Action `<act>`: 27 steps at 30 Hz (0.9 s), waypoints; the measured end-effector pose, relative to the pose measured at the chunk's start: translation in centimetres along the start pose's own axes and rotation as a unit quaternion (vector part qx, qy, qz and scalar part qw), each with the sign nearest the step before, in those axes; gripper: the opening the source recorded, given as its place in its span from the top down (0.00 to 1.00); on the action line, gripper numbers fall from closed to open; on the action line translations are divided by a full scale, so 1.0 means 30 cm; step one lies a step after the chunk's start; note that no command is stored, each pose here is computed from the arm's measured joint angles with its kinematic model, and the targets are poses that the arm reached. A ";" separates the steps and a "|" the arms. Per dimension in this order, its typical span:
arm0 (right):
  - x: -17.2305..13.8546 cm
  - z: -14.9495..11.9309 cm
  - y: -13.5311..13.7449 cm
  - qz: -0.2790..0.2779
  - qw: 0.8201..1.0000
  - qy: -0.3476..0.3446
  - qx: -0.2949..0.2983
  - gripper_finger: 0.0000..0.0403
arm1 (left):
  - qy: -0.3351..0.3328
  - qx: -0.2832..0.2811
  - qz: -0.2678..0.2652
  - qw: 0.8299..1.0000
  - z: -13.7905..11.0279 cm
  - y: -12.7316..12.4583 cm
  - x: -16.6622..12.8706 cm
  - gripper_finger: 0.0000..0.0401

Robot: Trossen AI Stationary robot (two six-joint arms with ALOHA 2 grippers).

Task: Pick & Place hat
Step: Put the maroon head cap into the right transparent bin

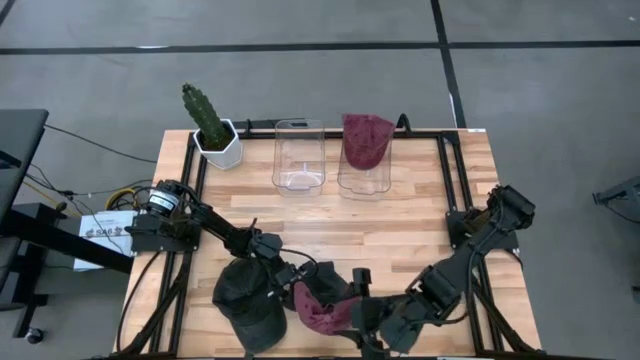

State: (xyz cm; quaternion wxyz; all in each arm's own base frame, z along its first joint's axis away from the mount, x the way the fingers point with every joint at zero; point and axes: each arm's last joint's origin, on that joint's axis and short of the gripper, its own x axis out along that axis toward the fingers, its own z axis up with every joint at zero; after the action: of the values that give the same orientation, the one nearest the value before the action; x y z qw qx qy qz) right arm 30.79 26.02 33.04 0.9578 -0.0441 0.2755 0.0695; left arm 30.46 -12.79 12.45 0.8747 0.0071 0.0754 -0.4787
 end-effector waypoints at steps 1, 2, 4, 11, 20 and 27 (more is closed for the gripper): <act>0.017 -0.002 -0.004 0.004 1.000 0.003 0.006 0.28 | 0.000 0.000 0.000 1.000 0.000 0.000 0.000 0.96; 0.032 0.000 -0.013 0.006 1.000 0.005 0.013 0.28 | 0.000 0.000 0.000 1.000 0.000 0.000 0.000 0.96; 0.046 -0.012 -0.016 0.004 1.000 0.018 0.008 0.28 | 0.000 0.000 0.000 1.000 0.000 -0.001 0.000 0.96; 0.083 -0.015 -0.020 0.039 0.999 0.028 0.015 0.28 | 0.000 0.000 0.005 1.000 0.000 0.001 0.000 0.96; 0.106 -0.024 -0.022 0.039 0.999 0.034 0.012 0.72 | 0.000 0.000 0.009 1.000 0.000 0.001 0.000 0.95; 0.099 0.009 -0.080 0.009 0.999 0.043 0.005 0.98 | -0.002 -0.013 0.028 1.000 0.009 0.004 -0.001 0.93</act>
State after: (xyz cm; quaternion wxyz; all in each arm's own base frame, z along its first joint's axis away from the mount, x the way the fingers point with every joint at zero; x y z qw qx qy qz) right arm 33.81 24.01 31.79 0.9445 -0.0401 0.3173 0.0746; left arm 30.57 -12.72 12.70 0.8879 -0.0031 0.0799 -0.4530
